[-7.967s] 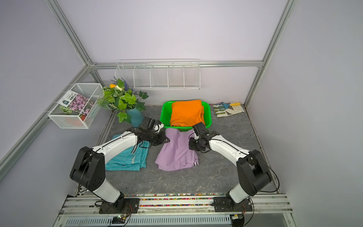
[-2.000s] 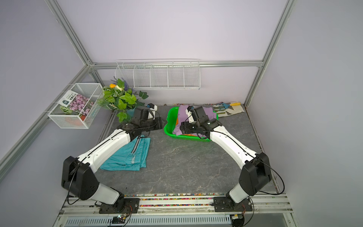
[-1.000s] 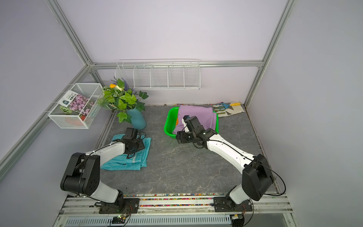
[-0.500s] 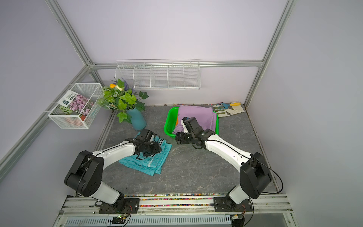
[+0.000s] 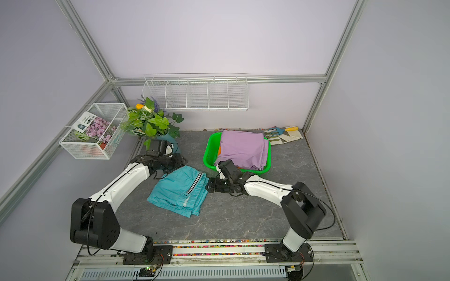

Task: Put the folded long pants in the basket
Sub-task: Pick up the long pant at the center of the board.

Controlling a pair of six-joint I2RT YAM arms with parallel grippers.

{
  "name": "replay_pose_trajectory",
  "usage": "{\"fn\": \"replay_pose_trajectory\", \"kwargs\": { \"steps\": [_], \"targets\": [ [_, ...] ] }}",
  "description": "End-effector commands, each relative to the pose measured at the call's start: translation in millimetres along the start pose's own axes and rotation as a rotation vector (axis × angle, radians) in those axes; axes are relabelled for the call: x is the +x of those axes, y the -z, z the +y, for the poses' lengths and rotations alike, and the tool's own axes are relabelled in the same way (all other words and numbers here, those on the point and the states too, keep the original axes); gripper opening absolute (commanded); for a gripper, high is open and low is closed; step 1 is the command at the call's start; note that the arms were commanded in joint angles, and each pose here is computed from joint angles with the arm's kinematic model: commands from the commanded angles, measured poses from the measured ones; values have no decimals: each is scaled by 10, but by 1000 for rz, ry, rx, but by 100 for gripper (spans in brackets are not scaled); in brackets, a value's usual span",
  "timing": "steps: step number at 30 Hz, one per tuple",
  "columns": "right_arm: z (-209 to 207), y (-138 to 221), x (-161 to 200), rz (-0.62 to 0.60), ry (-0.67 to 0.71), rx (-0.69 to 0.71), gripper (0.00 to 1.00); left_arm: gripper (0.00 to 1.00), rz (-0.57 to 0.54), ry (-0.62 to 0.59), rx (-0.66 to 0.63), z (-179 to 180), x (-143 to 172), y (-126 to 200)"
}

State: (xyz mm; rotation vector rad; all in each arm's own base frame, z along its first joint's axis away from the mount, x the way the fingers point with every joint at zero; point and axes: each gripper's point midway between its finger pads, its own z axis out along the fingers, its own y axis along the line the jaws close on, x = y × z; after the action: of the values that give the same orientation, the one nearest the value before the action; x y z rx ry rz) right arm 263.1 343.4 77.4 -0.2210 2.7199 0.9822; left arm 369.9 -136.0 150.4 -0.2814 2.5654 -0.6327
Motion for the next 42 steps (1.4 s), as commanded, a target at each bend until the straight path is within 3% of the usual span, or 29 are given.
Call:
{"fn": "replay_pose_trajectory", "kwargs": {
  "steps": [1, 13, 27, 30, 31, 33, 35, 36, 42],
  "targets": [
    [83, -311, 146, 79, -92, -98, 88, 56, 96, -34, -78, 280, 322, -97],
    [21, -586, 136, 128, -152, -84, 89, 54, 278, 125, -80, 711, 1180, -385],
    [253, -842, -141, 82, -167, -101, 84, 53, 340, 128, -29, 513, 1482, -466],
    [269, -856, -159, 79, -159, -83, 75, 53, 326, 128, -14, 467, 1452, -431],
    [271, -862, -157, 81, -161, -81, 67, 53, 320, 128, -10, 453, 1434, -417],
    [244, -873, -148, 83, -170, -74, 41, 53, 308, 123, -9, 431, 1397, -387],
    [235, -879, -139, 86, -175, -72, 7, 53, 280, 120, 4, 379, 1322, -341],
    [237, -884, -137, 89, -175, -73, 1, 53, 267, 117, 13, 349, 1280, -319],
    [206, -742, -146, 70, -153, -53, 0, 55, 147, 126, 64, 246, 774, -76]
  ]
}}
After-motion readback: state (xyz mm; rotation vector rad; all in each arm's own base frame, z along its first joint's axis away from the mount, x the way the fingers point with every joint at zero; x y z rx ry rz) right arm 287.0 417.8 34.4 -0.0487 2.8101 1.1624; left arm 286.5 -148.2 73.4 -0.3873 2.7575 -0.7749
